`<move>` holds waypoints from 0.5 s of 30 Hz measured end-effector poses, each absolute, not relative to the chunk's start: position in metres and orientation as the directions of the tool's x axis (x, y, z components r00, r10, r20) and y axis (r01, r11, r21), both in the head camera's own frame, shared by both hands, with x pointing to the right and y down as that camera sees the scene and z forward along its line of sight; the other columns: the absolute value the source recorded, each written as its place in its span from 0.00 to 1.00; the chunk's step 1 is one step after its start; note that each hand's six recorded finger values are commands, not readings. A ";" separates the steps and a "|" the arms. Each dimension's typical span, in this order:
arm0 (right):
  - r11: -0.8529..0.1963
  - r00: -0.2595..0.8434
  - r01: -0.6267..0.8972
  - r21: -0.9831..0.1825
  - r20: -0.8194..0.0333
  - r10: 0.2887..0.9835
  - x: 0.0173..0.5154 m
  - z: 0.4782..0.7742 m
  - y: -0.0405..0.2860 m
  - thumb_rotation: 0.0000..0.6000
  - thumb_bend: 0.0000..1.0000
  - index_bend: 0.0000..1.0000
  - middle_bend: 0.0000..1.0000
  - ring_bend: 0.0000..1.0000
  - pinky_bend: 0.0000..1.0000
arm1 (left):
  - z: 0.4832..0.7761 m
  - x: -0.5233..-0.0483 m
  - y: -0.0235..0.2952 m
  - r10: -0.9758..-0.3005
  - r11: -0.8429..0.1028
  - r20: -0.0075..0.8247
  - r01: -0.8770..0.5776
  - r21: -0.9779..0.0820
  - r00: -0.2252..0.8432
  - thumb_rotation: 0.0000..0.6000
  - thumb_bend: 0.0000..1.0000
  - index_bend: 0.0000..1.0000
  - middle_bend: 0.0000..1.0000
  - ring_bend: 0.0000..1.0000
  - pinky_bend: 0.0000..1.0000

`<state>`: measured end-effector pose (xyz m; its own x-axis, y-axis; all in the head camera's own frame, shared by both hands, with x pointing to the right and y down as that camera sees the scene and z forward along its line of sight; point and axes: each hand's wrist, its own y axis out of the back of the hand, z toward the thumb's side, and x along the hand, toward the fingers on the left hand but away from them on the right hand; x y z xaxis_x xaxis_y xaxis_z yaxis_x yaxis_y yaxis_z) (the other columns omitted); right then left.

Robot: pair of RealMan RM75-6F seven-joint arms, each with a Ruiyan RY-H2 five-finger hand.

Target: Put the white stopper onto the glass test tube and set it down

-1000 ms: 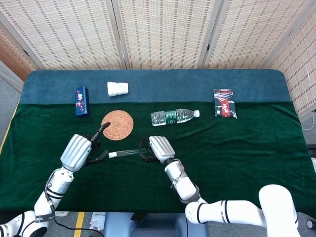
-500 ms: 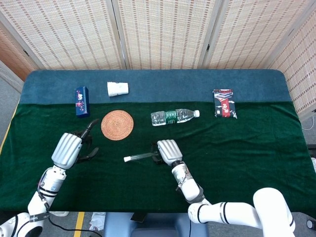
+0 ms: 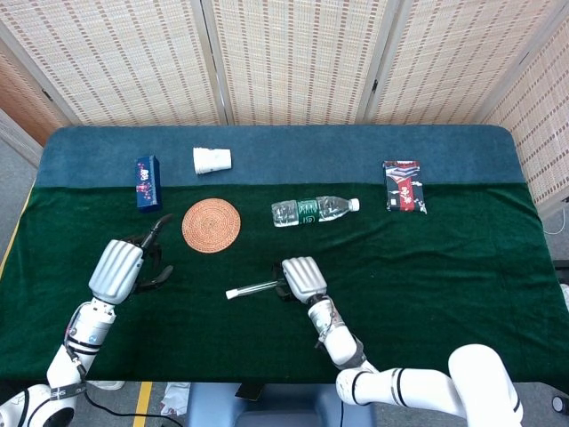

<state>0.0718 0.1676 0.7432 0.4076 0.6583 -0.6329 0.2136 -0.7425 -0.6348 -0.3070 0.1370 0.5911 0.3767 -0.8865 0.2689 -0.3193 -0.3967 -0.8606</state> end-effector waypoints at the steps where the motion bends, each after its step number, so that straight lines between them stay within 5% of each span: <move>1: -0.744 0.409 0.213 -0.634 -0.633 0.657 0.072 0.743 0.168 1.00 0.49 0.43 1.00 1.00 1.00 | 0.591 -0.307 0.137 -0.887 -0.396 0.269 -0.319 -0.861 0.375 1.00 0.36 0.02 0.75 0.56 0.61; 10: -0.737 0.424 0.201 -0.645 -0.621 0.659 0.080 0.727 0.160 1.00 0.49 0.23 0.99 1.00 1.00 | 0.592 -0.321 0.133 -0.895 -0.396 0.289 -0.302 -0.867 0.341 1.00 0.36 0.02 0.71 0.52 0.55; 15: -0.706 0.419 0.207 -0.678 -0.590 0.690 0.099 0.704 0.143 1.00 0.49 0.23 0.93 1.00 1.00 | 0.594 -0.342 0.132 -0.899 -0.405 0.327 -0.270 -0.874 0.291 1.00 0.36 0.11 0.64 0.45 0.43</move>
